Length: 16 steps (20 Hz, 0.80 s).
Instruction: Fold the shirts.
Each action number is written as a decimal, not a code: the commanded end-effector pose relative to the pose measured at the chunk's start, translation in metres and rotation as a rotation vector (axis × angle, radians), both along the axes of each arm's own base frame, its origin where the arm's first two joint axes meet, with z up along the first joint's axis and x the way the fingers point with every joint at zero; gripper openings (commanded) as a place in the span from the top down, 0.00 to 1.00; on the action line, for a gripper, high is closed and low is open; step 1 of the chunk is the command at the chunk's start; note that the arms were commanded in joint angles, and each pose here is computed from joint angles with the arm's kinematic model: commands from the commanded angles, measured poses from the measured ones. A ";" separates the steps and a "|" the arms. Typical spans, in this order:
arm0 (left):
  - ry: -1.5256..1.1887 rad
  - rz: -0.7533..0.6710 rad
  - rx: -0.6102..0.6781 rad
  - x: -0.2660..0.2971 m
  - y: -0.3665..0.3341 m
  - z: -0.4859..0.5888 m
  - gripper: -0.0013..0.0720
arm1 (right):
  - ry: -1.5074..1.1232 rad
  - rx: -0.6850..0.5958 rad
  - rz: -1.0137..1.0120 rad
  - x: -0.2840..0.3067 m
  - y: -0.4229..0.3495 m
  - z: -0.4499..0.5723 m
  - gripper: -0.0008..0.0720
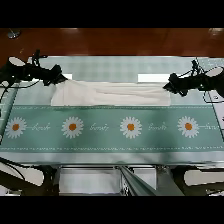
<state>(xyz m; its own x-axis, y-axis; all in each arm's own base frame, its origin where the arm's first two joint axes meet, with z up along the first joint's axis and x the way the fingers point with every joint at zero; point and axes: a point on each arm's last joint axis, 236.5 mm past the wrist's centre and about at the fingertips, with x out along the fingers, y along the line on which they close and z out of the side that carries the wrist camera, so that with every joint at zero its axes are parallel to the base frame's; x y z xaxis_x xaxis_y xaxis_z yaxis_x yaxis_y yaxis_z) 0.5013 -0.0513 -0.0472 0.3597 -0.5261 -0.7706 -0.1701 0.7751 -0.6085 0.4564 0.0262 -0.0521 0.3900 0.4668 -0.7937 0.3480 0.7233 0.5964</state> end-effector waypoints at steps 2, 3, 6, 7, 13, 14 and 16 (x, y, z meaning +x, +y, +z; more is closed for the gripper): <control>0.099 -0.049 0.028 -0.019 0.021 -0.002 0.03 | -0.005 0.019 -0.003 0.004 -0.016 0.007 0.13; 0.127 -0.069 0.045 -0.027 0.035 0.004 0.02 | 0.000 0.028 0.003 0.001 -0.028 0.015 0.13; 0.175 -0.015 0.138 -0.054 0.101 0.026 0.02 | 0.075 -0.002 -0.038 -0.028 -0.084 0.018 0.13; 0.142 0.036 0.153 -0.057 0.119 0.039 0.02 | 0.122 -0.004 -0.057 -0.042 -0.095 0.011 0.13; -0.175 0.186 0.168 -0.080 0.093 0.100 0.03 | 0.154 0.109 -0.051 -0.048 -0.064 -0.030 0.13; -0.208 0.128 0.137 -0.091 0.066 0.106 0.03 | 0.127 0.127 -0.059 -0.039 -0.058 -0.030 0.13; -0.232 0.056 0.114 -0.107 0.028 0.109 0.03 | 0.099 0.136 -0.076 -0.025 -0.049 -0.033 0.13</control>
<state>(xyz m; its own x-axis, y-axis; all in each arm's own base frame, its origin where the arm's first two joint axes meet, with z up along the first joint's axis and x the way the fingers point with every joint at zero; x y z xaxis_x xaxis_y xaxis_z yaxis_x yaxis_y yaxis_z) 0.4126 0.0161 0.0487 0.5161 -0.3694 -0.7728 -0.1743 0.8381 -0.5170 0.4167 -0.0359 -0.0801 0.3108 0.5242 -0.7929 0.4714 0.6394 0.6075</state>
